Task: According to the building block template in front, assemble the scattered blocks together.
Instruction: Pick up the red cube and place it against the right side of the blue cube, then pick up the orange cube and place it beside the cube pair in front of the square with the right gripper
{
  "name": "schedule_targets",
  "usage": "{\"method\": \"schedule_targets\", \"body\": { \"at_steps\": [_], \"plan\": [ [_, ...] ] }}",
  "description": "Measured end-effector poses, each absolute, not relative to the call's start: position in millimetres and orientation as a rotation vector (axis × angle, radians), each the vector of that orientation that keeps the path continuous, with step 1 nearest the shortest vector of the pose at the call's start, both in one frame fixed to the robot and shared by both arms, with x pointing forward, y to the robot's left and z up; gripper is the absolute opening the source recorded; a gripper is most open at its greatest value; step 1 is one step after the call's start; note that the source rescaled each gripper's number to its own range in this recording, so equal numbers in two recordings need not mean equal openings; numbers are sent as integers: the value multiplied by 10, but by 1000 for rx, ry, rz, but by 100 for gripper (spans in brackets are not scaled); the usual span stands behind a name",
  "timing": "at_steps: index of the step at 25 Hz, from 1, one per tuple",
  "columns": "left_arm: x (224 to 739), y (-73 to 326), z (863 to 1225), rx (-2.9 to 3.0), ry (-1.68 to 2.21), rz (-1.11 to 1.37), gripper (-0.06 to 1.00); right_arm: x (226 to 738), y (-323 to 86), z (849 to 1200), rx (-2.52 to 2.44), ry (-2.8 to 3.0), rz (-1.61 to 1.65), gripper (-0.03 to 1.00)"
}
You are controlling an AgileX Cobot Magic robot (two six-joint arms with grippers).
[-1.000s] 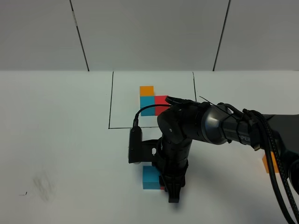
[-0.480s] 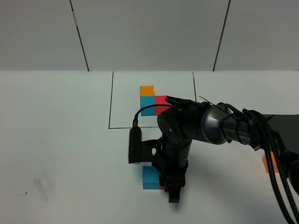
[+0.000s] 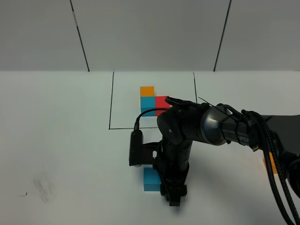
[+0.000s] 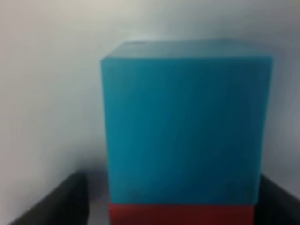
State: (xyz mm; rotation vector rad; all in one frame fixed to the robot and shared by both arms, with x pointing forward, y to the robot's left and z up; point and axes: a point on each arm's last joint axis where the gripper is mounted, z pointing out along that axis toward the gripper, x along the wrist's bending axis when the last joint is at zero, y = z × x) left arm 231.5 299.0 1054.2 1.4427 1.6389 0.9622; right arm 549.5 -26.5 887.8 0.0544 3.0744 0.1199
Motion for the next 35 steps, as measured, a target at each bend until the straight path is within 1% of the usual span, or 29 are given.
{"method": "schedule_targets", "body": {
  "at_steps": [1, 3, 4, 5, 8, 10, 12, 14, 16, 19, 21, 24, 27, 29, 32, 35],
  "plan": [
    [2315, 2990, 10542, 1443, 1639, 962, 72, 5499, -261, 8880, 66, 3071, 125, 62],
    [2315, 2990, 10542, 1443, 1639, 962, 72, 5517, -247, 8887, 85, 3066, 131, 85],
    [2315, 2990, 10542, 1443, 1639, 962, 72, 5536, -231, 8906, 97, 3058, 141, 91],
    [2315, 2990, 10542, 1443, 1639, 962, 72, 5558, -213, 8935, 108, 3051, 149, 94],
    [2315, 2990, 10542, 1443, 1639, 962, 72, 5612, -168, 9098, 146, 3045, 154, 99],
    [2315, 2990, 10542, 1443, 1639, 962, 72, 5632, -164, 9287, 194, 3041, 138, 100],
    [2315, 2990, 10542, 1443, 1639, 962, 72, 5650, -181, 9534, 293, 3017, 113, 98],
    [2315, 2990, 10542, 1443, 1639, 962, 72, 5629, -248, 9796, 413, 2988, 60, 91],
    [2315, 2990, 10542, 1443, 1639, 962, 72, 5607, -323, 10027, 548, 2921, 43, 82],
    [2315, 2990, 10542, 1443, 1639, 962, 72, 5627, -506, 10368, 788, 2786, 105, 69],
    [2315, 2990, 10542, 1443, 1639, 962, 72, 5717, -776, 10600, 970, 2674, 156, 66],
    [2315, 2990, 10542, 1443, 1639, 962, 72, 5931, -1379, 10848, 1263, 2486, 195, 65],
    [2315, 2990, 10542, 1443, 1639, 962, 72, 6124, -2084, 10945, 1592, 2270, 205, 65],
    [2315, 2990, 10542, 1443, 1639, 962, 72, 6196, -2481, 10938, 1777, 2165, 223, 65],
    [2315, 2990, 10542, 1443, 1639, 962, 72, 6248, -2766, 10870, 1934, 2111, 263, 65],
    [2315, 2990, 10542, 1443, 1639, 962, 72, 6323, -2893, 10720, 2049, 2046, 230, 65]
  ]
}}
